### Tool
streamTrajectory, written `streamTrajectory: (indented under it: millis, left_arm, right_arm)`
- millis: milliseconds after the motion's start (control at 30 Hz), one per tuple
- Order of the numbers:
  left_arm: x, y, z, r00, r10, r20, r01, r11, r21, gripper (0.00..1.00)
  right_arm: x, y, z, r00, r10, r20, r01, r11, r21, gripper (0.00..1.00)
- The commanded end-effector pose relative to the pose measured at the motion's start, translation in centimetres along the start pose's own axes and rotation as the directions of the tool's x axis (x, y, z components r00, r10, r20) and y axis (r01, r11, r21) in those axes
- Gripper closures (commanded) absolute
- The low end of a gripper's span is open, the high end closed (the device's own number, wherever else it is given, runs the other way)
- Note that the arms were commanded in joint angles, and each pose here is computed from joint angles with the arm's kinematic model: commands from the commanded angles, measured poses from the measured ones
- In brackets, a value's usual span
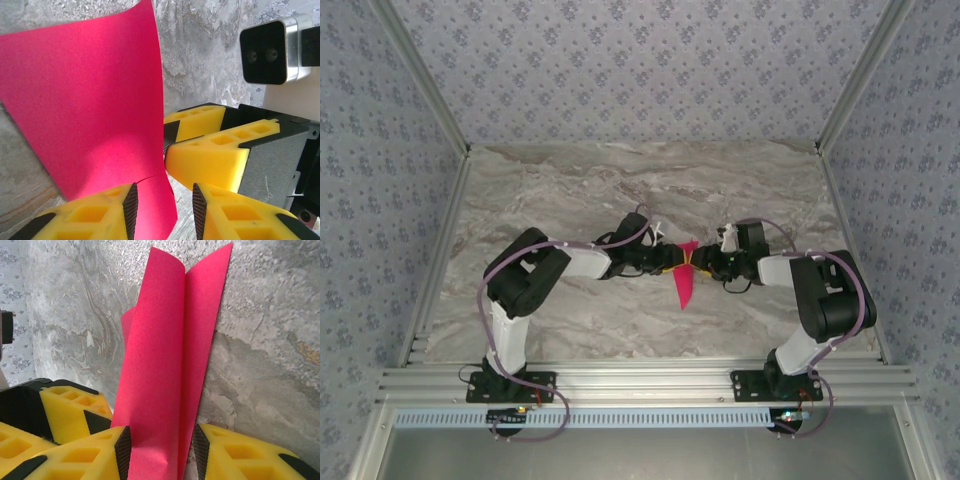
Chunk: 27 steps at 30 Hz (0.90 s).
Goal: Fold a paper plane with a square sheet of paper (fold left side to right side)
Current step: Fold the wing for the fifth time at the center of the table.
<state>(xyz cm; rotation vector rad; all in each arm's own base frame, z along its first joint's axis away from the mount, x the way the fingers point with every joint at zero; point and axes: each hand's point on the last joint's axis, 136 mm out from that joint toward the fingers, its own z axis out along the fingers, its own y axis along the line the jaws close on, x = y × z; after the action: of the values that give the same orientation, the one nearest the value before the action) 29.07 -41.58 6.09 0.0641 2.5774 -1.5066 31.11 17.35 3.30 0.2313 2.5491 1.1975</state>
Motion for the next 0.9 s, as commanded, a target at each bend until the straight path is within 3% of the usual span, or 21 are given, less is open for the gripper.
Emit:
streamTrajectory:
  millis: [0, 400, 667, 867]
  left_arm:
    - [-0.3, -0.7, 0.4, 1.0, 0.007, -0.013, -0.007, 1.0, 0.029, 0.66]
    - [-0.4, -0.9, 1.0, 1.0, 0.007, -0.019, -0.006, 0.999, 0.045, 0.75]
    - [-0.5, -0.9, 0.9, 1.0, 0.023, -0.017, -0.023, 0.999, 0.034, 1.0]
    - [-0.7, -0.8, 0.4, 0.999, 0.048, -0.013, -0.048, 0.998, 0.028, 1.0]
  right_arm:
    - [1.7, -2.2, 0.7, 0.998, 0.037, -0.054, -0.032, 0.996, 0.082, 0.58]
    - [1.9, -2.4, 0.8, 0.997, 0.044, -0.062, -0.038, 0.996, 0.086, 0.58]
    - [1.5, -2.0, 0.7, 0.998, 0.037, -0.056, -0.033, 0.997, 0.075, 0.58]
    - [-0.2, -0.4, -0.5, 0.999, 0.033, -0.015, -0.033, 0.999, 0.021, 0.54]
